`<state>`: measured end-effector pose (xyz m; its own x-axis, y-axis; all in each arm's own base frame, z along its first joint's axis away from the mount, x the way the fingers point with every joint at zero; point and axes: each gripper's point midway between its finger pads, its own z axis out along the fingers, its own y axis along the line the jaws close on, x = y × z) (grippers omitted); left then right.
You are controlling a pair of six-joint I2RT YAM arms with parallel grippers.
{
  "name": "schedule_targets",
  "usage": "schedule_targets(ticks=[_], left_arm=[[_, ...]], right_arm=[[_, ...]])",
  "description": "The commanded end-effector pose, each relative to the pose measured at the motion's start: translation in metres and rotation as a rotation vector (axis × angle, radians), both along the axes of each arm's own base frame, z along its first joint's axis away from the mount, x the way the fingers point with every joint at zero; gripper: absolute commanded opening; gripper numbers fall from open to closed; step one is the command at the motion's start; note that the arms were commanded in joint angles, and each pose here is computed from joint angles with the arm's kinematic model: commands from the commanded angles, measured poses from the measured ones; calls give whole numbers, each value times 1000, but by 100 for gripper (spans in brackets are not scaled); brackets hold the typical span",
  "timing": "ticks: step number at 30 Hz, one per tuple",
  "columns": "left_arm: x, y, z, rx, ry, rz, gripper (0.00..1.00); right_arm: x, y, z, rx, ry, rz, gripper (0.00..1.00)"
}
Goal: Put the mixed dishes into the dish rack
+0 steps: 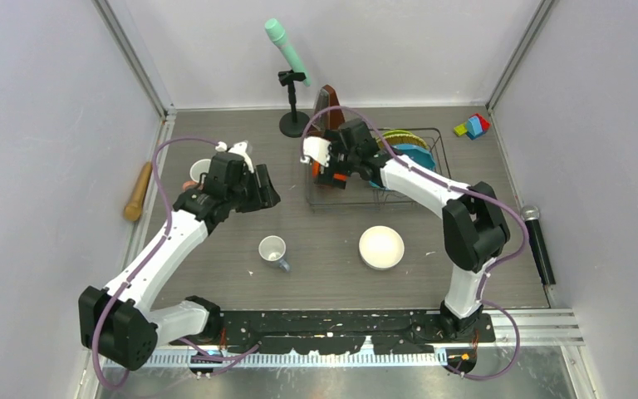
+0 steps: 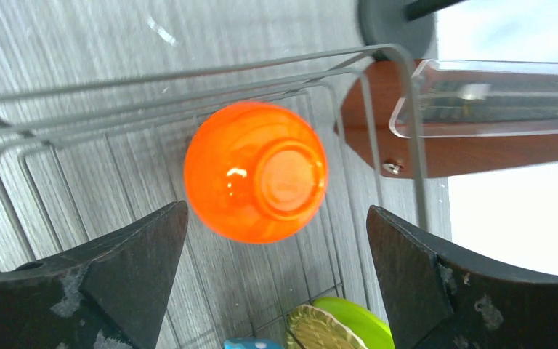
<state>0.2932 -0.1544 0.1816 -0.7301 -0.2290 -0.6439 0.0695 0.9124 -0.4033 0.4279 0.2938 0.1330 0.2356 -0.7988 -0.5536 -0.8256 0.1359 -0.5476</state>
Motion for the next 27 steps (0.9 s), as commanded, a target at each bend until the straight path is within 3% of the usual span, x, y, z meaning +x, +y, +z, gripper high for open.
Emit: schedule_targets(ticks=[1,8,9,11,15,17,20,23,27], left_arm=[[-17,1,7,-5,-5,-58,60],[-21,-6,9,-33,-6,-102,65],[-20,-5,8,-31,-5,-92,71],[-15,5,8,-9,6,-14,96],[-14,12,10,20,48,42,100],[-13,8,12,19,51,16,100],[-15,-4,9,-20,41,-59,100],[-20,-16,10,-75,25,-122,100],[-21,-22,12,-110,3,-145,99]], right_arm=[[5,10,98,288,-37,-154,100],[-18,-4,151,641,176,-509,100],[-25,-7,158,693,214,-552,100],[-40,-15,162,766,288,-636,100],[-63,-35,175,955,438,-836,100],[-91,-25,179,942,581,-731,100],[-122,-29,174,878,644,-651,100],[-136,-42,159,860,697,-748,100],[-165,-70,115,675,712,-941,100]])
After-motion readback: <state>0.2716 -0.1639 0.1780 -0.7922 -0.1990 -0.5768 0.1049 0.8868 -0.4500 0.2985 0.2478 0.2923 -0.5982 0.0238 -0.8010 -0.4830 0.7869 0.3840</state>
